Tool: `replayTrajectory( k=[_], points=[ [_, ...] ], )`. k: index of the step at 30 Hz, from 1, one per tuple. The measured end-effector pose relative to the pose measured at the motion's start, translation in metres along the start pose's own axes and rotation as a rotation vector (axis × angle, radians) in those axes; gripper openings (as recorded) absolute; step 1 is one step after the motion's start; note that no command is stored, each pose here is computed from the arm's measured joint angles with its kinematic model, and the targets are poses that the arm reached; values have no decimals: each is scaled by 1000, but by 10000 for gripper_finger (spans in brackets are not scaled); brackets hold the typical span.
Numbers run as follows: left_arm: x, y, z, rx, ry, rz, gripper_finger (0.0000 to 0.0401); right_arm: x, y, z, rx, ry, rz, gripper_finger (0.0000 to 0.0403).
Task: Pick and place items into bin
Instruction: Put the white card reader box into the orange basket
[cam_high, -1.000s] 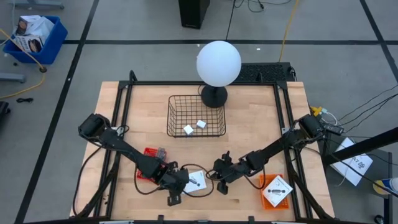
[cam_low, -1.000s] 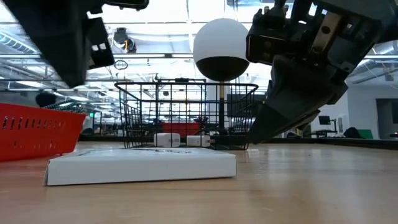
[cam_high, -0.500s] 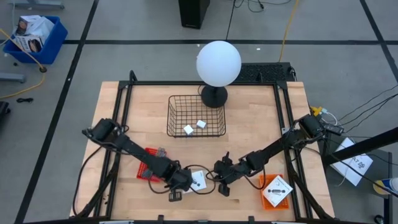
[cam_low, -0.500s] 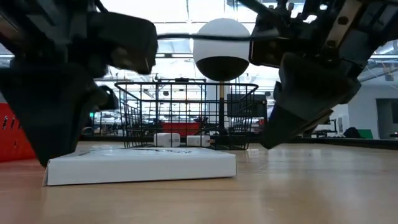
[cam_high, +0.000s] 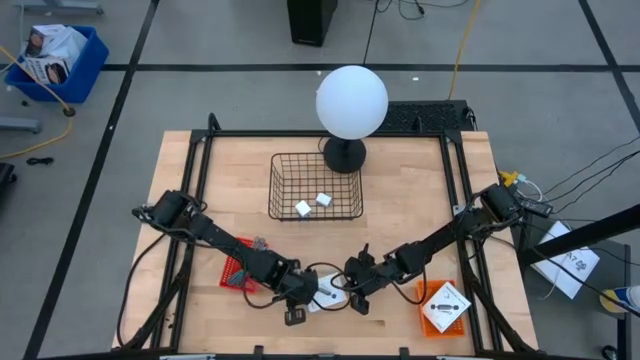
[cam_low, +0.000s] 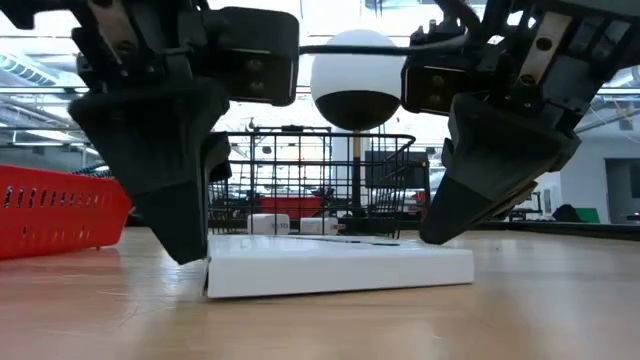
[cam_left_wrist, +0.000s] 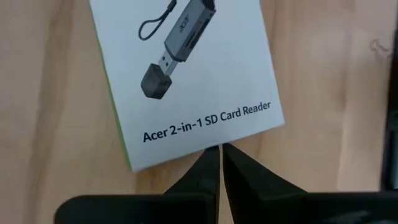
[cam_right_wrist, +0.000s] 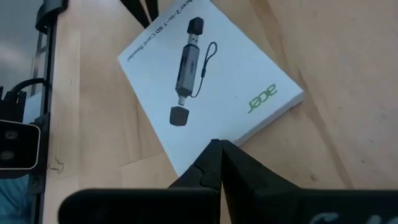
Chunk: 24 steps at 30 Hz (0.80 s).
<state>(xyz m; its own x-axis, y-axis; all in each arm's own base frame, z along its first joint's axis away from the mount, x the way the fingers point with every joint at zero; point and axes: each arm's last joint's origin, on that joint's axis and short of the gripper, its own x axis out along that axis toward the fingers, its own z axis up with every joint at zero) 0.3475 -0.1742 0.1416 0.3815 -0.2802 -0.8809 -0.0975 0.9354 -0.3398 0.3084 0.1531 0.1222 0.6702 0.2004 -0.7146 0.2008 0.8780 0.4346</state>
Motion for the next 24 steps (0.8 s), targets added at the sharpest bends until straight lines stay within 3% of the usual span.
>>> replayTrajectory(
  k=[11,17,24],
  points=[
    [0,2,1,-35,-5,10,23,-2,-10,-4,42,40,-104,0],
    [0,2,1,-40,-5,13,23,-2,-12,-3,98,51,-117,0],
    [7,6,3,-62,-3,13,23,0,-10,0,82,22,-84,0]
  ],
)
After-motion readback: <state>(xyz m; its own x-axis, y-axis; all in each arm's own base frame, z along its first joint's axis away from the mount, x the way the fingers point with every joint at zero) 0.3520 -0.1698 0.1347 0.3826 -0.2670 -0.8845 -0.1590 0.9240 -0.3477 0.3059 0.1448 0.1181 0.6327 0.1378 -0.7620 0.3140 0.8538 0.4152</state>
